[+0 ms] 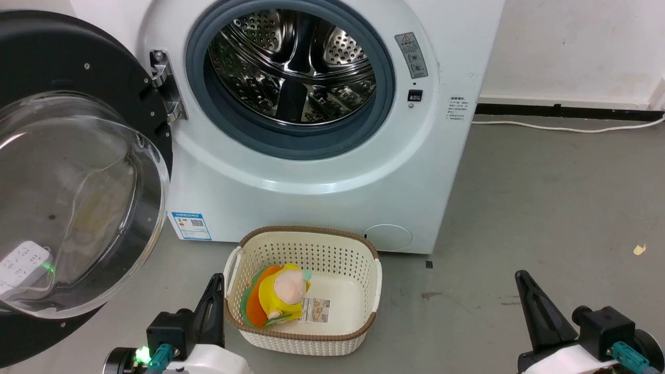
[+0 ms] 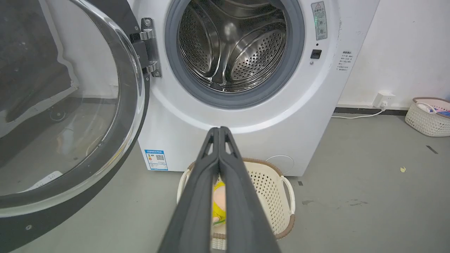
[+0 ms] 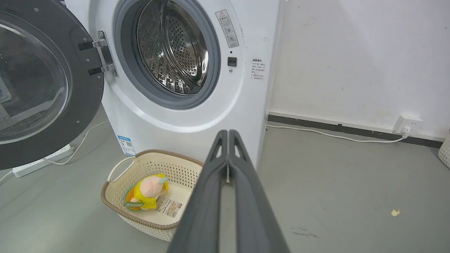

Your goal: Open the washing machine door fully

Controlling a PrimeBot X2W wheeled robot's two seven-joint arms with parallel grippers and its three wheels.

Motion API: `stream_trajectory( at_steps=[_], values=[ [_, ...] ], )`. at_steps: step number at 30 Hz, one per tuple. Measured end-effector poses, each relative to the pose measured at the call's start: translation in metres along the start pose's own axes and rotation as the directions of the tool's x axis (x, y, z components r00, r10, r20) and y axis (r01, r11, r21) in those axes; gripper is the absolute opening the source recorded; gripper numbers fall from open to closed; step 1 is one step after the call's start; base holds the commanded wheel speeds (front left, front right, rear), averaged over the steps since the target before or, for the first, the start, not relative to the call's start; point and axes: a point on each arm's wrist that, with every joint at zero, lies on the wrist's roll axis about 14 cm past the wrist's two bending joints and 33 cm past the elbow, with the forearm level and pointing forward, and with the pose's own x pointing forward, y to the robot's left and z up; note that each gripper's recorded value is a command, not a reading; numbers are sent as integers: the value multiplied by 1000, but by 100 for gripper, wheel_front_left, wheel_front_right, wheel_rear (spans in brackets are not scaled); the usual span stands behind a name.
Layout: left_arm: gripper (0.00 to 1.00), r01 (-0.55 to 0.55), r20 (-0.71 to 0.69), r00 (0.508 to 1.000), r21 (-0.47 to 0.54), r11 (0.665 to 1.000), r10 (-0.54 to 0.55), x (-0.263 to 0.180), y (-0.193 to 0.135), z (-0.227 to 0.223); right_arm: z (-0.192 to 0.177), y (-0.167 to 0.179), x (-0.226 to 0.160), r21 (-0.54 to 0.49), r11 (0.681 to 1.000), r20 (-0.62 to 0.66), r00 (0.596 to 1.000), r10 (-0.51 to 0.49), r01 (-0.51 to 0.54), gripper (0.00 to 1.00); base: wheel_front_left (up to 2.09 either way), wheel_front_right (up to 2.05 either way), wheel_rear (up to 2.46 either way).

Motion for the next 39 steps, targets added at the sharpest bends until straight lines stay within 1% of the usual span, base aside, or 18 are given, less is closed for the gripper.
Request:
stream_trajectory(
  at_steps=[39],
  values=[
    [0,-2,-36,999,54,999,4,7,6,3,-4,0,5,-31,999,-62,998,2,-4,0,0,0,0]
  ],
)
